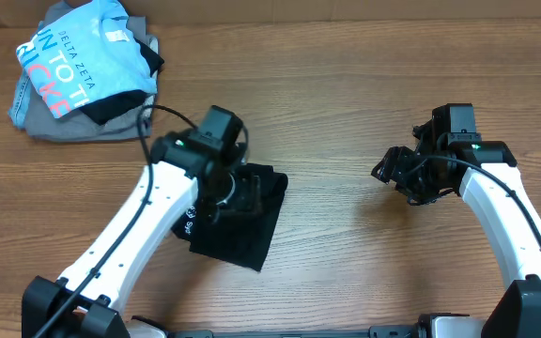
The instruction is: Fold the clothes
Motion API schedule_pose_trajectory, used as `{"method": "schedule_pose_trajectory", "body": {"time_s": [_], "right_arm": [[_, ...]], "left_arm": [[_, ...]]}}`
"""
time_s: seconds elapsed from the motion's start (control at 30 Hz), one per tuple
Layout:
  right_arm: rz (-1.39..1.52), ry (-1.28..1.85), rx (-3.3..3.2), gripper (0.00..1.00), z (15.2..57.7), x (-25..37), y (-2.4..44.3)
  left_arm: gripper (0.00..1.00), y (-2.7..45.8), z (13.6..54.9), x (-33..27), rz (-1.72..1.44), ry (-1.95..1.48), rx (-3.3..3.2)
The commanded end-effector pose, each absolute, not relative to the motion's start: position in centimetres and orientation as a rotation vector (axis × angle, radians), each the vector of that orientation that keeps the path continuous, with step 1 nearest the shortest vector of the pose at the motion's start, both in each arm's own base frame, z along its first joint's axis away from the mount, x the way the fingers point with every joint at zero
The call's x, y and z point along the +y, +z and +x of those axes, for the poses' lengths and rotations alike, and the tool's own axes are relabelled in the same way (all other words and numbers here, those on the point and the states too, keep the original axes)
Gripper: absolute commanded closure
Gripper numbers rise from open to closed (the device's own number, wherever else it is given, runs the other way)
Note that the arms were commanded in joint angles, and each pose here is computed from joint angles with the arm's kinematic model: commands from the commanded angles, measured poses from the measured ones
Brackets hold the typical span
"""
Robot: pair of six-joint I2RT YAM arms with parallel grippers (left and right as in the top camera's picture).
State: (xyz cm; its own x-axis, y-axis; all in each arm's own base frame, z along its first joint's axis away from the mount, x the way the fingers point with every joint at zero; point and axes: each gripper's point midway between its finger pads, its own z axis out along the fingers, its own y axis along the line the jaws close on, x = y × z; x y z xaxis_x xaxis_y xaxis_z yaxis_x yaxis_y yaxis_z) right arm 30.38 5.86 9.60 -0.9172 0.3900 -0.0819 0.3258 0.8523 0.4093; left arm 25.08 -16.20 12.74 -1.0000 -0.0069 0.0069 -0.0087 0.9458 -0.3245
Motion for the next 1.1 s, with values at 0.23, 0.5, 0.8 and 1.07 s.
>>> {"method": "schedule_pose_trajectory", "body": {"time_s": [0.23, 0.5, 0.8, 1.07], "right_arm": [[0.416, 0.692, 2.811, 0.33, 31.2, 7.0, 11.4], [0.423, 0.691, 2.826, 0.33, 30.8, 7.0, 11.3], [0.428, 0.692, 2.827, 0.33, 30.8, 7.0, 11.3], [0.218, 0.974, 2.736, 0.33, 31.2, 10.2, 13.4]], "left_arm": [[0.94, 12.8, 28.0, -11.1, 0.087, 0.294, -3.223], [0.96, 6.1, 23.6, -17.8, -0.018, 0.619, -3.005], [0.96, 9.3, 19.7, -25.9, -0.336, 0.718, -2.949], [0.83, 14.7, 25.4, -15.9, -0.122, 0.201, -3.181]]}}
